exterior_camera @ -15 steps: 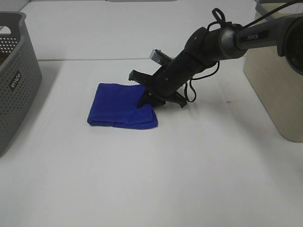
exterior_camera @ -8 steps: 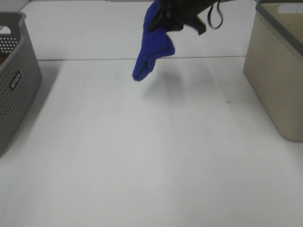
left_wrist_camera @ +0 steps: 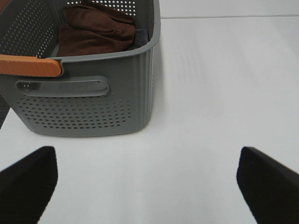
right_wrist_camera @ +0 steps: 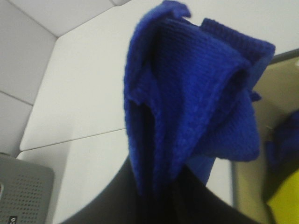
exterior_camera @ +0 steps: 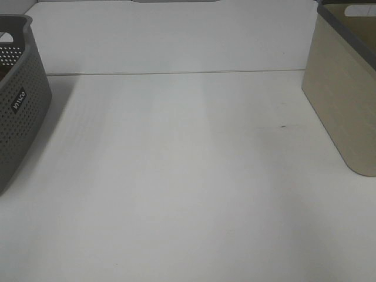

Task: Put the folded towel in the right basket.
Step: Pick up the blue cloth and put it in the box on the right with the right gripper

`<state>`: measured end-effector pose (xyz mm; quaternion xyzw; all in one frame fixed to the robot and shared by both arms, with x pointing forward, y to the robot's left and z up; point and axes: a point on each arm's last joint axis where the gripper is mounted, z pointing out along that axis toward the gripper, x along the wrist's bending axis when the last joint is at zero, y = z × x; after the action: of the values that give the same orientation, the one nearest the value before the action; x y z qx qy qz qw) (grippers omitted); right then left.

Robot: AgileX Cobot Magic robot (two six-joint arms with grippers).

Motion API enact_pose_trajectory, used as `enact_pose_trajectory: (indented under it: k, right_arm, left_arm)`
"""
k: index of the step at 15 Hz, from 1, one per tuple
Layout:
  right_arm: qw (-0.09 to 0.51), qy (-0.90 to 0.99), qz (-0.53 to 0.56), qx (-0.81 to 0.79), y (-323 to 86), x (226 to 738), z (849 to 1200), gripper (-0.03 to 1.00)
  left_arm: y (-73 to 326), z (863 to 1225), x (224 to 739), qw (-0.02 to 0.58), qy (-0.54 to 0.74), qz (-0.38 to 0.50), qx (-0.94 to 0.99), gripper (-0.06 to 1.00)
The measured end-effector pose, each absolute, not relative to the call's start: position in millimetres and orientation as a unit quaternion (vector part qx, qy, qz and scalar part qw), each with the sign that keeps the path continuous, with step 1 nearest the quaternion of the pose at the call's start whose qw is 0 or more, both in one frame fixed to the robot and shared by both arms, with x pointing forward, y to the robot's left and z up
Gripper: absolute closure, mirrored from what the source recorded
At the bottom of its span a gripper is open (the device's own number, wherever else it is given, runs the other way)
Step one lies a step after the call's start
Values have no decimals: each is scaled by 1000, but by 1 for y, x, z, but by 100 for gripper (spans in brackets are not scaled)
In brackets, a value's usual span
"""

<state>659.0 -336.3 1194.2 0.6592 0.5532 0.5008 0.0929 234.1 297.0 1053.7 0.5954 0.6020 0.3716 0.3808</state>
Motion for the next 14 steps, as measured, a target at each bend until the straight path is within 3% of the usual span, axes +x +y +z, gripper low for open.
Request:
enact_pose_trajectory:
  k: [3,6,10,11,12,13,14]
  right_arm:
    - [134,544,438,704,-393,647,1185,86]
    - [175,566,352,725,-409,647,1168,86]
    - [135,577,295,749,-419,662,1127,85]
    - [133,575,282,756,-422,665,1120,76]
    - [141,558,264,774,-427,665,1116,31]
    - [150,553,260,777,-429,665,1116,12]
    - [154,550,260,778,-429,666,1116,5]
  left_arm:
    - [297,1054,234,381,602,372,595,-2]
    - [297,1054,234,381,602,372,595,-2]
    - [297,1054,234,381,602,372,595,-2]
    - [297,1054,234,381,602,372,595,-2]
    - [297,1054,234,381,602,372,595,-2]
    - [297,1054,234,381,602,372,595,-2]
    - [297,1054,234,381,602,372,595,-2]
